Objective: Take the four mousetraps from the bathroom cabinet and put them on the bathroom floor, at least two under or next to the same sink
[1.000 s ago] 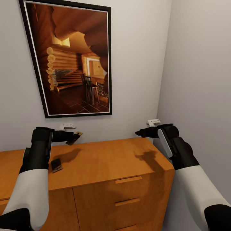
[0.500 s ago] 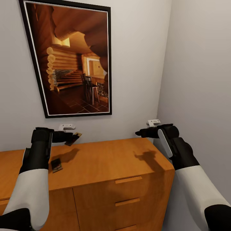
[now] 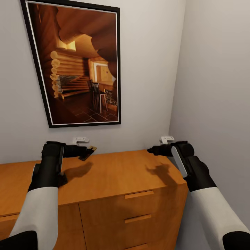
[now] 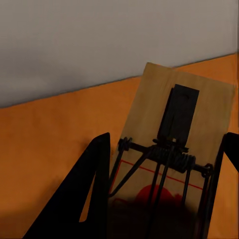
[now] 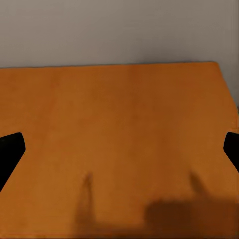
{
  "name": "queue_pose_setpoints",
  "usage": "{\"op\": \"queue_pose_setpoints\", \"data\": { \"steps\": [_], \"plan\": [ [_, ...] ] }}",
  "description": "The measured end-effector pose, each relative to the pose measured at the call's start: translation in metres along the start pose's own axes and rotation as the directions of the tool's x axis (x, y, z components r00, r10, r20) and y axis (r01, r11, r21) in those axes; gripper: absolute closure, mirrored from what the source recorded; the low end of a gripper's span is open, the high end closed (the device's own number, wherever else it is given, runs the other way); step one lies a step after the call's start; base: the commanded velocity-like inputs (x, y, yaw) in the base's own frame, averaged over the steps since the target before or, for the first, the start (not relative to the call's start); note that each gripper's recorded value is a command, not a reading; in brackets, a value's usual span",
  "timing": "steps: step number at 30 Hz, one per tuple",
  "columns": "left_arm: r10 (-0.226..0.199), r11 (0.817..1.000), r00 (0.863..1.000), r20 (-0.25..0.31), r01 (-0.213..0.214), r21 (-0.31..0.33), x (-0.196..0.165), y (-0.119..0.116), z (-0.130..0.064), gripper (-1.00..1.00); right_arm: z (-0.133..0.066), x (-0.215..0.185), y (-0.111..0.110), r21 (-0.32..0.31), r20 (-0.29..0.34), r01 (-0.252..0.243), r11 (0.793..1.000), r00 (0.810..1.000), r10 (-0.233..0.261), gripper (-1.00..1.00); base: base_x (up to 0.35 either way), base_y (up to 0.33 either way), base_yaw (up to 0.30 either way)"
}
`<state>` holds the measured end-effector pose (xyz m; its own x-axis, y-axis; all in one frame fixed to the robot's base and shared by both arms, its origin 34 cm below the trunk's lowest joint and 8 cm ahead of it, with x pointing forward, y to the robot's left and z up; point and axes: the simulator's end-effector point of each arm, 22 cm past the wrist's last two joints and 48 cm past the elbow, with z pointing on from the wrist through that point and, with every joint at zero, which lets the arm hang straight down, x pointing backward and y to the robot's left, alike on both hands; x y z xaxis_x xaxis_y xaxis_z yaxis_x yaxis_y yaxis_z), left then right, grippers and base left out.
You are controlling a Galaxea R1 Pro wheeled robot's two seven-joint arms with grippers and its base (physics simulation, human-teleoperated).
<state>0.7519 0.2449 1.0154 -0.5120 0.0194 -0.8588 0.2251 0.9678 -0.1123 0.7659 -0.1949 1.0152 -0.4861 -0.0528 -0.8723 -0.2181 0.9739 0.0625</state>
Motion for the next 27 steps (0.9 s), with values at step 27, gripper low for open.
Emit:
{"op": "queue_pose_setpoints", "data": {
  "steps": [27],
  "plan": [
    [-0.008, 1.000, 1.000, -0.010, 0.008, -0.008, 0.004, -0.001, 0.004, 1.00, 0.009, 0.054, -0.005, -0.015, -0.080, -0.008, 1.000, 0.997, 0.006, -1.00, 0.000, 0.000, 0.159]
  ]
}}
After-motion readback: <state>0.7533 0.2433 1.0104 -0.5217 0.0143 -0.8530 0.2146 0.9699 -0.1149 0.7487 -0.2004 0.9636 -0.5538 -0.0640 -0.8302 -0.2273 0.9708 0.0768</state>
